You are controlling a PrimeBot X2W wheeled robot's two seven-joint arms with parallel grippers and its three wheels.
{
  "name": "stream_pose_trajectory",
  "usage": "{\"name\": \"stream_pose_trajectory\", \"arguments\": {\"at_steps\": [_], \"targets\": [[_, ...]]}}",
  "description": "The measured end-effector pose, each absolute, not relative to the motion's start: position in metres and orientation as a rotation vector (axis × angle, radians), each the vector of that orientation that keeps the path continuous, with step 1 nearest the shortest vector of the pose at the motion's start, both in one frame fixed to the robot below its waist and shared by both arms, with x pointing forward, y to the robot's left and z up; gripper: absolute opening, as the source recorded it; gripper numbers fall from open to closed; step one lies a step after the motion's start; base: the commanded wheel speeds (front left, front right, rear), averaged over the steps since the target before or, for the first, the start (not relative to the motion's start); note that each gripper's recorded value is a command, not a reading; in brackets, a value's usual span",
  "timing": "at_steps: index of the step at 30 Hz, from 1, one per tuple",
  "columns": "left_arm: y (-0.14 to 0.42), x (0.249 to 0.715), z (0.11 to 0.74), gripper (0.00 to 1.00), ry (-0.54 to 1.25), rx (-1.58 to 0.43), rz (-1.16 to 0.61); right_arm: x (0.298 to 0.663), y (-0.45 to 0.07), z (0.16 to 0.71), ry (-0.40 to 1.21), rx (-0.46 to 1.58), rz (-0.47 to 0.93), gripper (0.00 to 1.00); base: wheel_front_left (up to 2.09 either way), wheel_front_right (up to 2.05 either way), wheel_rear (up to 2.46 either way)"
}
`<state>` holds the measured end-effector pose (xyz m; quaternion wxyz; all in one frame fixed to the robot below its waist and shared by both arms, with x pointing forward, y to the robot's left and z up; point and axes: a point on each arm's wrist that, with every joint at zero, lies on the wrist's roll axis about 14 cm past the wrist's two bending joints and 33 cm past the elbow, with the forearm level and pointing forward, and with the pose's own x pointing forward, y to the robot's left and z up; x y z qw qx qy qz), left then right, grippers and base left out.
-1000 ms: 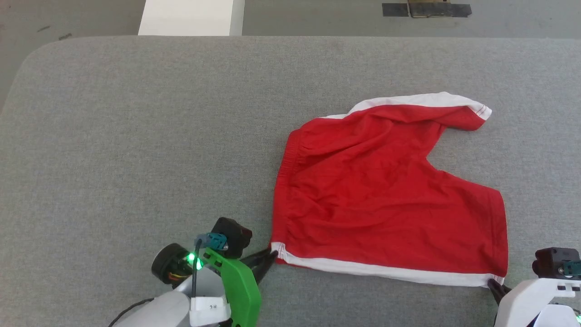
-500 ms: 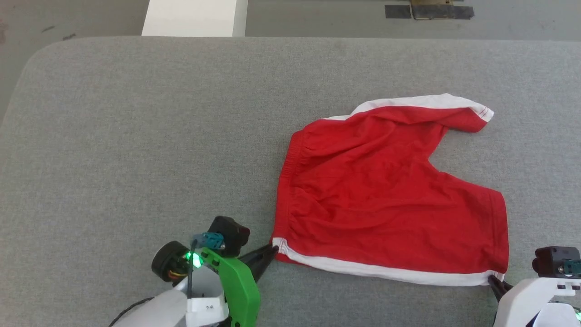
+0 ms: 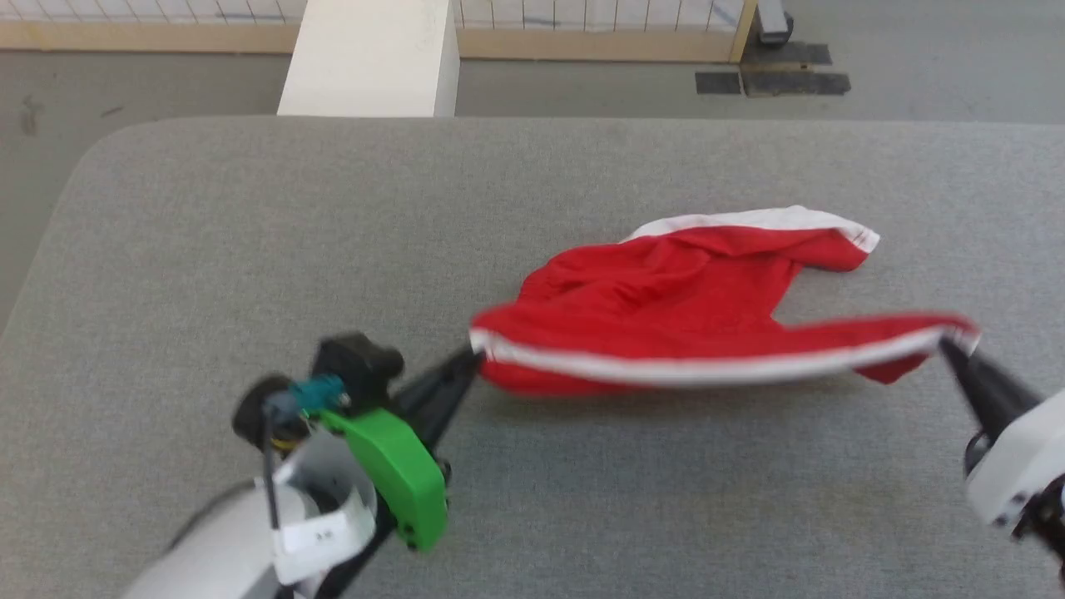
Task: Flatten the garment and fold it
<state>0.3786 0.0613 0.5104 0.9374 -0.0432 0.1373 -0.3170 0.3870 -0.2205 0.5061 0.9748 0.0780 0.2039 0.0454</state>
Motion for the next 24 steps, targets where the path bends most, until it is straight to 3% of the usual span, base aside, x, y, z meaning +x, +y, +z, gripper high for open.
{"name": "stream_pose_trajectory", "arguments": {"at_steps": [14, 24], "targets": [[0.069, 0.415, 0.7, 0.0, -0.208, 0.068, -0.653, 0.422, -0.215, 0.667, 0.025, 0.1, 0.236, 0.0, 0.0, 0.0, 0.0], [0.06, 0.432, 0.765, 0.0, -0.298, 0.177, -0.706, 0.437, -0.203, 0.731, -0.062, -0.009, 0.289, 0.0, 0.0, 0.0, 0.0]]}}
